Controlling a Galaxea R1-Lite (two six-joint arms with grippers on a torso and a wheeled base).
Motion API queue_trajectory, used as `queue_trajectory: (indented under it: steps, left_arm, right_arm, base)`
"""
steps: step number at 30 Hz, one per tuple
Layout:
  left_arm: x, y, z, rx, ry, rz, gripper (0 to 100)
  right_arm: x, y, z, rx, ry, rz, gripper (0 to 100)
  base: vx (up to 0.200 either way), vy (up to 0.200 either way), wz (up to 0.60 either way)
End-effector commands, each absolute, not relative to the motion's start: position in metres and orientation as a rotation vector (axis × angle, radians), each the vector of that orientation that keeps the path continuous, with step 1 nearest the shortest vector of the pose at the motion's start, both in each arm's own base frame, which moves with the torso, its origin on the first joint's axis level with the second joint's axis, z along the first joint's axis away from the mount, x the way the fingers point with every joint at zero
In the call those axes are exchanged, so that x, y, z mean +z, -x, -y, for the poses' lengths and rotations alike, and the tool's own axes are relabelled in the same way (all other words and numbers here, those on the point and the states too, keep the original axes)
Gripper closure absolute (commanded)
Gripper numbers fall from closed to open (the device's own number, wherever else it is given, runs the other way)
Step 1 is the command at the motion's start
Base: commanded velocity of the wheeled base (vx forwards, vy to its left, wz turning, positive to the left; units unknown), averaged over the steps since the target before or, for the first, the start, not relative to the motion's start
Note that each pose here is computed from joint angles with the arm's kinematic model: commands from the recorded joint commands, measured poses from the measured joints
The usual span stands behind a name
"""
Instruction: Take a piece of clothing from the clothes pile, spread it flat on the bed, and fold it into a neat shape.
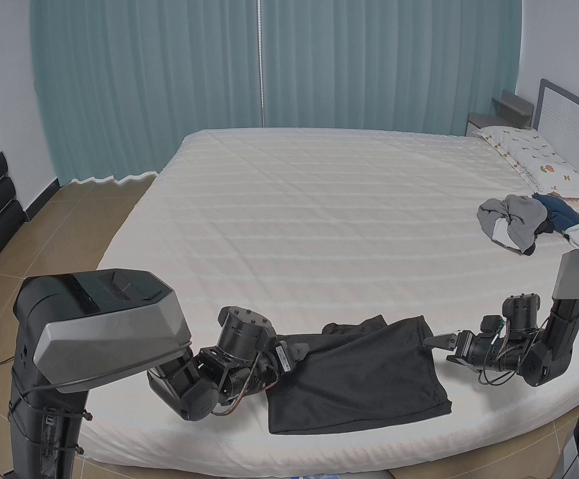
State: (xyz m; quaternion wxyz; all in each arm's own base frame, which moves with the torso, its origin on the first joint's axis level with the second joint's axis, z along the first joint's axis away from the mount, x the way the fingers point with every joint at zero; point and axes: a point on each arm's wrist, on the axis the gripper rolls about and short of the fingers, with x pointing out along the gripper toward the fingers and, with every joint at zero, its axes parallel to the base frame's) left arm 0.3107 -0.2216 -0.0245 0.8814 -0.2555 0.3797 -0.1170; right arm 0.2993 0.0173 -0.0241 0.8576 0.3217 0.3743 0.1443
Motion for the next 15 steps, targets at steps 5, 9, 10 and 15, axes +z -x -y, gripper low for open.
queue_trajectory:
  steps: [5,9,10,15]
  left_arm:
    - [-0.025,-0.344,0.227,-0.221,0.629,-0.728,0]
    - [-0.030,-0.349,0.228,-0.218,0.634,-0.725,0]
    - [-0.030,-0.349,0.228,-0.218,0.634,-0.725,100]
    - [-0.033,-0.349,0.227,-0.213,0.630,-0.730,100]
  right_arm:
    - [-0.027,-0.300,-0.018,0.301,-0.677,-0.794,0]
    - [-0.027,-0.300,-0.017,0.301,-0.678,-0.794,0]
    - [-0.027,-0.300,-0.017,0.301,-0.678,-0.794,0]
    - [-0.027,-0.300,-0.017,0.301,-0.678,-0.794,0]
  base:
    - [0.000,0.000,0.00]
    - [0.000,0.000,0.00]
    - [0.000,0.000,0.00]
    - [0.000,0.000,0.00]
